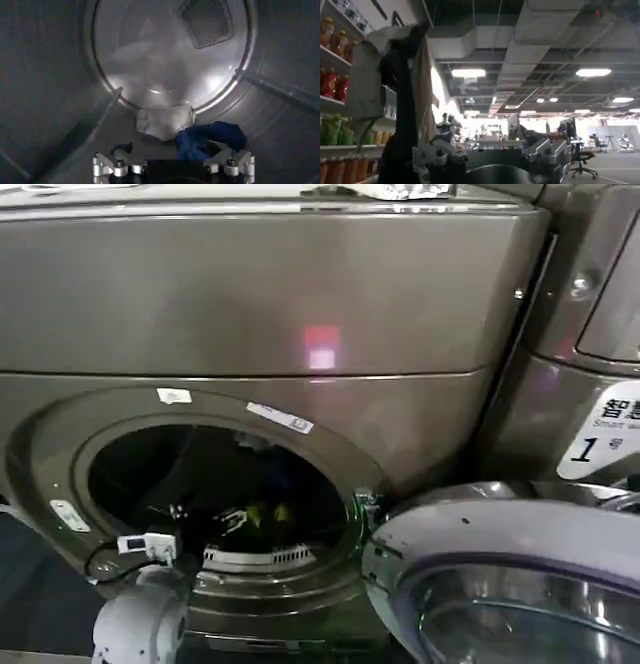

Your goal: Grasp the clothes from the dryer.

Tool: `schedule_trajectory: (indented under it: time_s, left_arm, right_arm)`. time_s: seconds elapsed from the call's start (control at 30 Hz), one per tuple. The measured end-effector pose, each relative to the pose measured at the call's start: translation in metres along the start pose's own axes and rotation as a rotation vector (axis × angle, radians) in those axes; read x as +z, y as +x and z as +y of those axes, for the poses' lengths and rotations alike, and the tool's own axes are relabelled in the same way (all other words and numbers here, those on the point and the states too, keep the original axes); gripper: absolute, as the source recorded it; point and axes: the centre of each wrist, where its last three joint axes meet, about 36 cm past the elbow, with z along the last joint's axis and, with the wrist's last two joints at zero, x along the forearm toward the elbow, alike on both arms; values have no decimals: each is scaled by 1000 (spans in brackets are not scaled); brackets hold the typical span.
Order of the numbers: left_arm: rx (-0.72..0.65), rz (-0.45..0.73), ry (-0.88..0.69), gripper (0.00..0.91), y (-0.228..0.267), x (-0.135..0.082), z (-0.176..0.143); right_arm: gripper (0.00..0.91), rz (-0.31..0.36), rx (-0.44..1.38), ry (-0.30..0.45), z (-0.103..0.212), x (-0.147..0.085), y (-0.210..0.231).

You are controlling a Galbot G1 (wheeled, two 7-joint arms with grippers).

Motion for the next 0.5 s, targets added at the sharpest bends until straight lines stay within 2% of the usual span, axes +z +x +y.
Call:
schedule_trajectory:
  time_s: [0.2,0.5]
  left_arm:
    - [50,1,-153,907,-17,-2,23]
    - [123,-55,-223,907,-44,-9,38]
  right_arm:
    - [907,3,-3,-2,1,2,0]
    - [907,3,-3,-3,2,3,0]
